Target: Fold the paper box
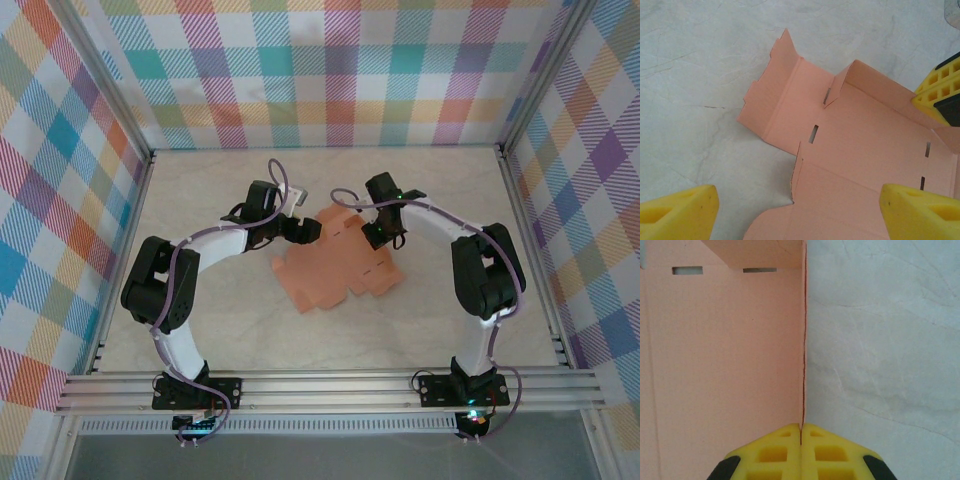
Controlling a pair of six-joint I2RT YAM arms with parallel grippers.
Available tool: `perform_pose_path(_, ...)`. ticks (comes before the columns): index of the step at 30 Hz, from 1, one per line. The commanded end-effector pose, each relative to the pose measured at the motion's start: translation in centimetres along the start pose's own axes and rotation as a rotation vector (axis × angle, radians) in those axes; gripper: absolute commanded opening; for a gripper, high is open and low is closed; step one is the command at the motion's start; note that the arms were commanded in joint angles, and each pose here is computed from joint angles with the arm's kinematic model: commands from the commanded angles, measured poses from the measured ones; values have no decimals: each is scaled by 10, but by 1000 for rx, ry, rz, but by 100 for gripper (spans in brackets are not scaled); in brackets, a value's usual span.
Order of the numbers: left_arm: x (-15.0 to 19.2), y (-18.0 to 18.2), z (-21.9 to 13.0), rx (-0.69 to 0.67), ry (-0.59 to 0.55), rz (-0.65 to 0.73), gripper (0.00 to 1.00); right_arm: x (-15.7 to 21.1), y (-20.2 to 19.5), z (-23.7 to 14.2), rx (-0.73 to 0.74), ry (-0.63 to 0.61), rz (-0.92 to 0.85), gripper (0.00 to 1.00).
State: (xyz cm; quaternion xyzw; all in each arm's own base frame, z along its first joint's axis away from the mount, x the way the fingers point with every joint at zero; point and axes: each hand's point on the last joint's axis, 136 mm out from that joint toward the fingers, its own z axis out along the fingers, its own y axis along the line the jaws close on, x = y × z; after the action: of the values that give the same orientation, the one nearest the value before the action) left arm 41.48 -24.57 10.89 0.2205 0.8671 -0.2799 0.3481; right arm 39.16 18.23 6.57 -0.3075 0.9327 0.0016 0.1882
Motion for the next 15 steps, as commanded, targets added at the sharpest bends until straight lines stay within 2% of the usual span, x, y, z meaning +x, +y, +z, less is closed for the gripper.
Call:
perform_pose_path(1,-16,6,-2,-13,-45,-2,84,-4,-7,-5,70,-24,-50,0)
perform_pose_path(4,-16,-2,1,21,-49,-1,82,-7,-6,-7,69,-48,-50,0)
perform_pose_path(8,-13,-13,8,5,-44,74,78,-7,1,-5,29,-52,-42,0)
perform_pose_path(15,-10,-23,28,-47,-3,215,59,-12,19,-5,-83,-71,-24,0)
